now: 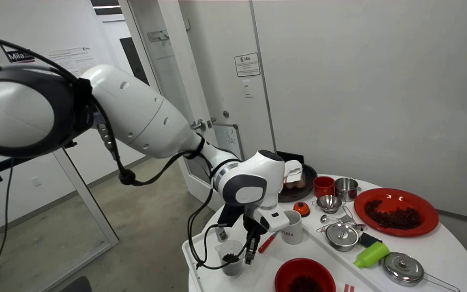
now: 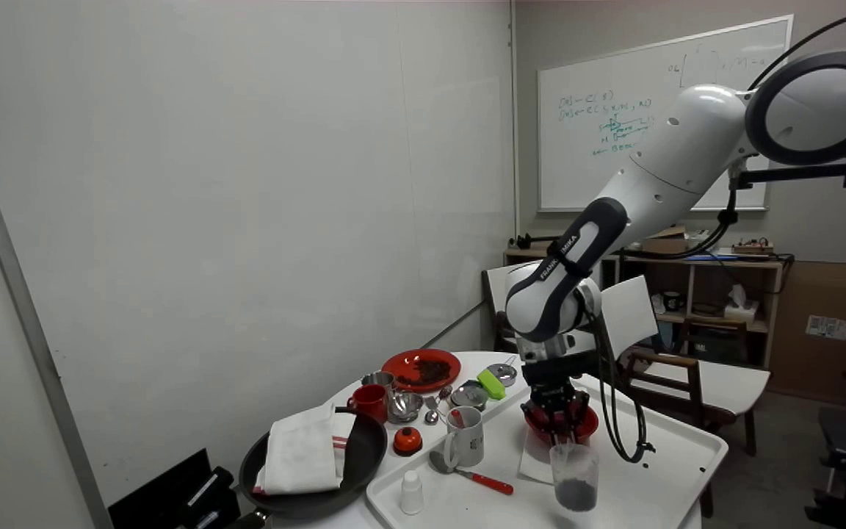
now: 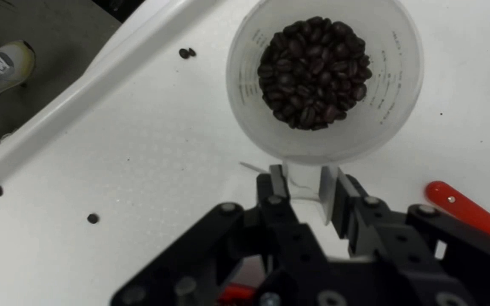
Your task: Pour the contents in the clear jug into the red bowl
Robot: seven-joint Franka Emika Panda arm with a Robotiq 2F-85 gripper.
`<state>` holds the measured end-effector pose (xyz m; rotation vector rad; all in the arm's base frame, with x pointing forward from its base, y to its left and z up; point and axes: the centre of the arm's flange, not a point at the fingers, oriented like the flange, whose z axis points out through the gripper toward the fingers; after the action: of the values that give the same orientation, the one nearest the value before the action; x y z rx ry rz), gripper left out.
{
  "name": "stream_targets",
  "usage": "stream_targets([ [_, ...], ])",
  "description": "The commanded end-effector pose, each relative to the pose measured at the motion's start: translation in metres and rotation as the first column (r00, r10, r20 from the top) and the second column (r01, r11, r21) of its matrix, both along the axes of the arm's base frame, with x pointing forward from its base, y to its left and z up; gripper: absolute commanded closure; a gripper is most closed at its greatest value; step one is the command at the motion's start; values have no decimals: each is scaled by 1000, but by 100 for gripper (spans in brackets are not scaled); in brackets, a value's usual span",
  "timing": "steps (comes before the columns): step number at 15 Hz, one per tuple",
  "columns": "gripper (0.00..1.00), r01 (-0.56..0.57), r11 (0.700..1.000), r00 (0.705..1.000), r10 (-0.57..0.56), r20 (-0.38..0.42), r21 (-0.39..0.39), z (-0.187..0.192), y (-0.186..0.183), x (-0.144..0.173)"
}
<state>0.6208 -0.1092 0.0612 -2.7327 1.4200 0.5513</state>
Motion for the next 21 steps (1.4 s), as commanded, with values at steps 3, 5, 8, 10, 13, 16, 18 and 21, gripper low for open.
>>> stream_targets([
  [3, 89, -77, 997, 994, 76, -73, -13, 37, -21, 14],
  [5, 89, -90, 995, 993, 87, -79, -36, 50, -35, 21],
  [8, 89, -89, 990, 995, 83, -52, -110, 74, -61, 31],
  [10, 89, -73, 985, 997, 68, -32, -159, 88, -80, 36],
  [13, 89, -44, 977, 999, 42, -12, -211, 99, -103, 39],
  [16, 89, 0, 967, 1000, 8, 30, -253, 99, -116, 39],
  [18, 89, 37, 958, 998, -23, 51, -284, 95, -120, 40],
  [21, 89, 84, 938, 994, -57, 88, -337, 87, -119, 41],
])
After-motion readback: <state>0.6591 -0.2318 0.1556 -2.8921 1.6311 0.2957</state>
